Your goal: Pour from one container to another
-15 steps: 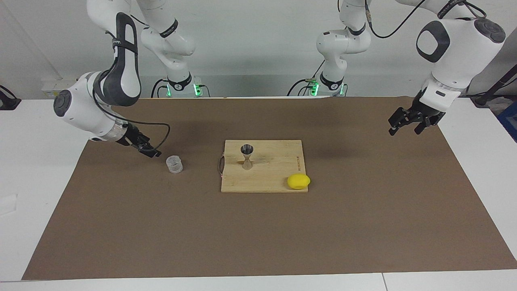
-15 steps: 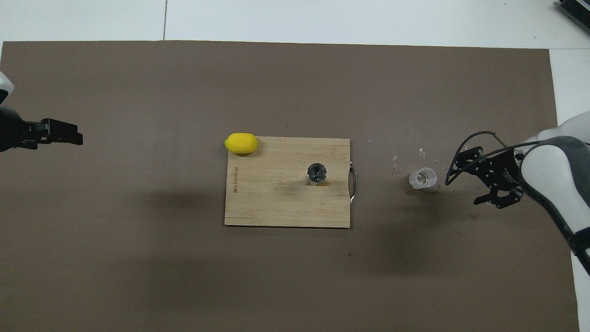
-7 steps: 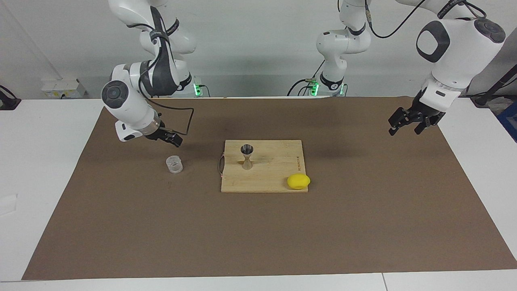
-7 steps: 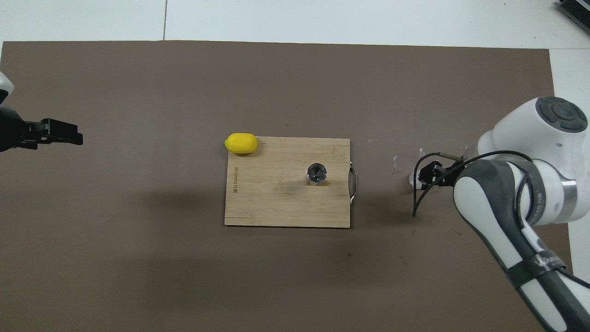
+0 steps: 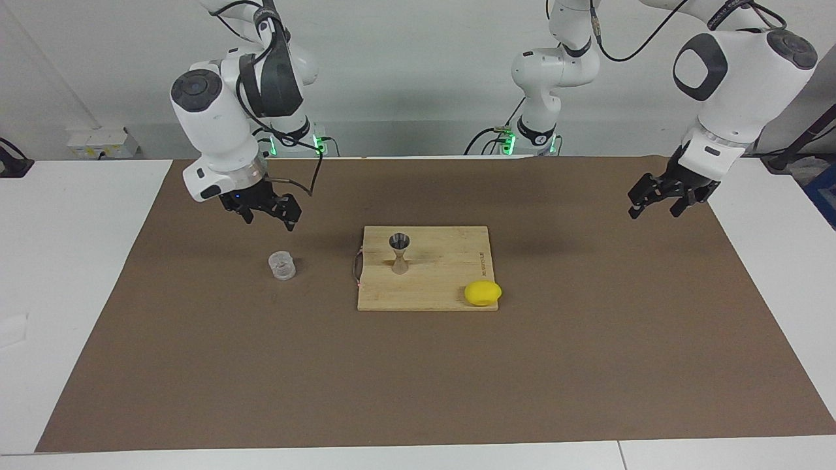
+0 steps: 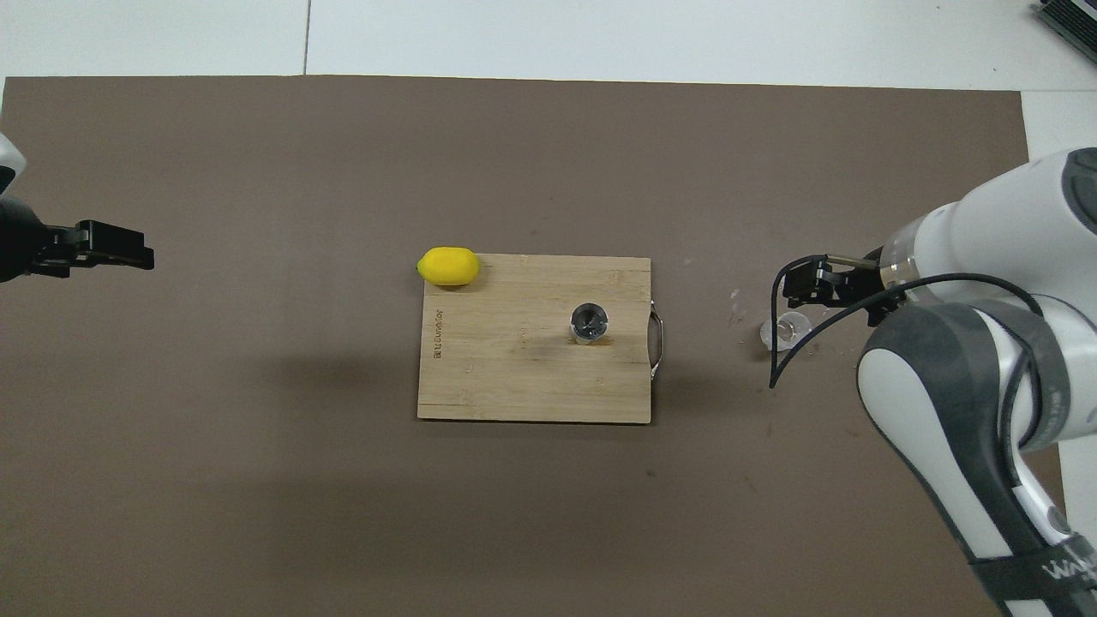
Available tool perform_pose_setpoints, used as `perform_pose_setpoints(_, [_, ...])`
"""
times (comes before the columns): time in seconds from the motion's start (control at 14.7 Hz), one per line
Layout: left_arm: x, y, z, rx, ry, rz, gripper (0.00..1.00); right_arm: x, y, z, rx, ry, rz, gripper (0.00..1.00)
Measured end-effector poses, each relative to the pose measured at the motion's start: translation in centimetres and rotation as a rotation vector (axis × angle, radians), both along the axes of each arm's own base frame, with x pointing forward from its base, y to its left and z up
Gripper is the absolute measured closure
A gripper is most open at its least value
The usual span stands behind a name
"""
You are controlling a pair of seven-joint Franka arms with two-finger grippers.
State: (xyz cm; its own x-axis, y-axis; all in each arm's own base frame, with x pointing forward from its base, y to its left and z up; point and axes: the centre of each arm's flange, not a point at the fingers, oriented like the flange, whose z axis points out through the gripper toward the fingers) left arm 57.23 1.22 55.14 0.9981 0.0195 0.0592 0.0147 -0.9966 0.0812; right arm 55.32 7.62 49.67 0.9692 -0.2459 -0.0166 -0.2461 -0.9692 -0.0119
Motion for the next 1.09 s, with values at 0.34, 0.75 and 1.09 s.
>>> perform_pose_setpoints(0.34, [0.0,0.0,0.0,0.0,0.0,0.0,0.0,1.2,-0.2,5.4,0.01,-0.108,0.033,0.0])
perform_pose_setpoints(0.75, [0.0,0.0,0.0,0.0,0.0,0.0,0.0,1.3,-0.8,9.6,-0.069,-0.09,0.066,0.0])
perform_pose_setpoints(1.09, [0.0,0.0,0.0,0.0,0.0,0.0,0.0,0.7,-1.7,9.3,-0.028,-0.01,0.083,0.0])
